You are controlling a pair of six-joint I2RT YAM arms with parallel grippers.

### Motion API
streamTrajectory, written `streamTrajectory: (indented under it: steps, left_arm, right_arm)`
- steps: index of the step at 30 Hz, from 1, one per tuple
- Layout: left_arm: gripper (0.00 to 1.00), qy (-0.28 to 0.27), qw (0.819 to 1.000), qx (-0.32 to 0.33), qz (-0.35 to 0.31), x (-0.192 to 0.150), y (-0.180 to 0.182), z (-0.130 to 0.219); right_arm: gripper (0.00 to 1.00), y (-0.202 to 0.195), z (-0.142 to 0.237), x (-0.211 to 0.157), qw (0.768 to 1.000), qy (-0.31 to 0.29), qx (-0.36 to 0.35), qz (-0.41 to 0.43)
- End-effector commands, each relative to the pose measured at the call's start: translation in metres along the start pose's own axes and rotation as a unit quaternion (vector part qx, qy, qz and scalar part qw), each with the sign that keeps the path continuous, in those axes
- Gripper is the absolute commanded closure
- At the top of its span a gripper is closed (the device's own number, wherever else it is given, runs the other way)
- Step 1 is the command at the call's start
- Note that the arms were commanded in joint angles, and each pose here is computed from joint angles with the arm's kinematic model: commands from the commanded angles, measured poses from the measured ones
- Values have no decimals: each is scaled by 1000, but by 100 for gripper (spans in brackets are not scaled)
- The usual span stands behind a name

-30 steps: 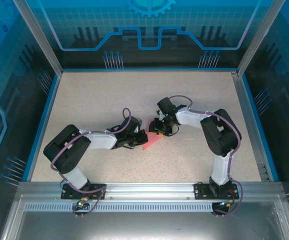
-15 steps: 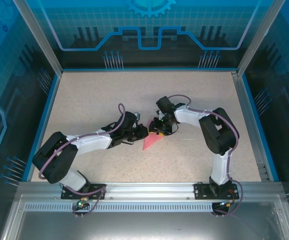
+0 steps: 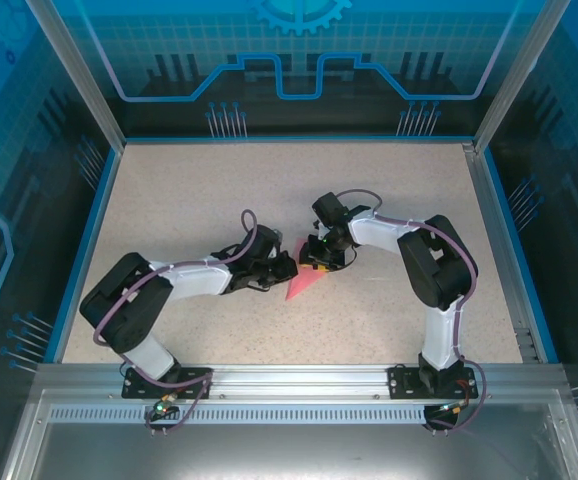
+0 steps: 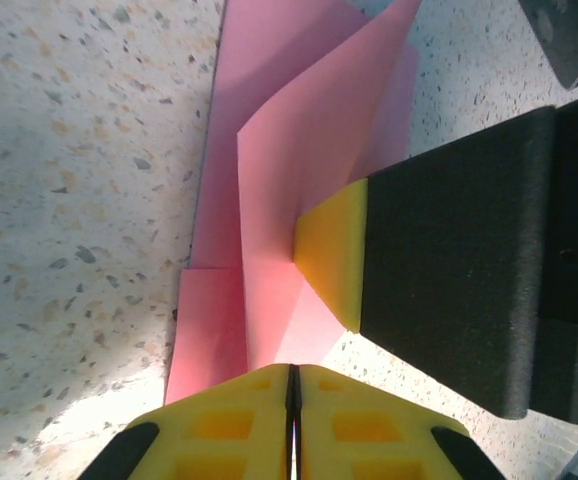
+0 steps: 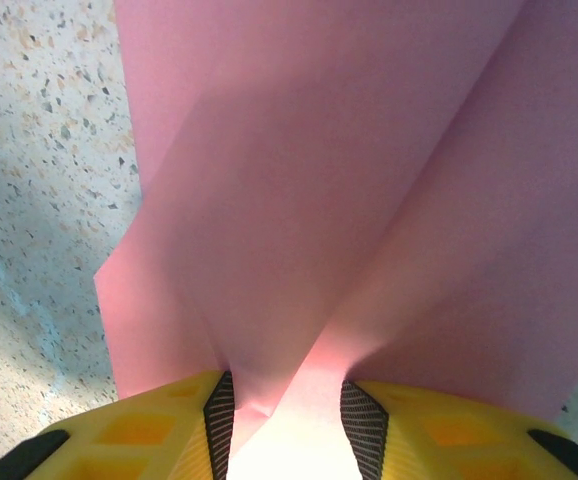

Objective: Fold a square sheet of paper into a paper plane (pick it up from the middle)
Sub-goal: Fourth fold the wing at the center of the table.

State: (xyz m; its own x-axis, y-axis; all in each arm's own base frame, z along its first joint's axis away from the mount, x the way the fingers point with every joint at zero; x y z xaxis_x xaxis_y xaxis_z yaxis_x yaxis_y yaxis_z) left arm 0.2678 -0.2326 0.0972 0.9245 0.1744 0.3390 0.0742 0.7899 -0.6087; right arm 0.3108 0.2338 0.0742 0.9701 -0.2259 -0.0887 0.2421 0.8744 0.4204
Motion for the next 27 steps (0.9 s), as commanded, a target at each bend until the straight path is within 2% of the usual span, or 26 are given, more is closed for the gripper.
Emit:
streamTrajectory:
  steps: [1, 11, 27]
  left_arm:
    - [89, 8, 999, -46, 4, 8, -14, -4]
    - [88, 38, 999, -14, 8, 1, -3, -16]
    - [93, 37, 999, 36, 16, 0, 14, -20]
  right_arm:
    - [60, -53, -41, -10, 992, 22, -120, -35]
    - [60, -54, -41, -10, 991, 26, -124, -44]
    - [62, -59, -42, -11, 989, 29, -135, -49]
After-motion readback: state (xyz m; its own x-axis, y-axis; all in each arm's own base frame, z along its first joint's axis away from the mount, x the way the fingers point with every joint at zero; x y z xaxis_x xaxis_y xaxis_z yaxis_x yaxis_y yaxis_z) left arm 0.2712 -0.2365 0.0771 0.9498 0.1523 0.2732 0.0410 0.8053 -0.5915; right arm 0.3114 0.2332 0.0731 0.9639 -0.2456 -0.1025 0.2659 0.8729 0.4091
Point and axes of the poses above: each hand's point on the last joint's axis, 136 mm out from that joint toward the fingers, its own z axis back along the fingers, its own y axis along the line the jaws close on, x = y × z, the point moved 7 cm from there along z, back along the fingers, and after that the axes turned 9 degrees about -z, right-handed, at the moved point
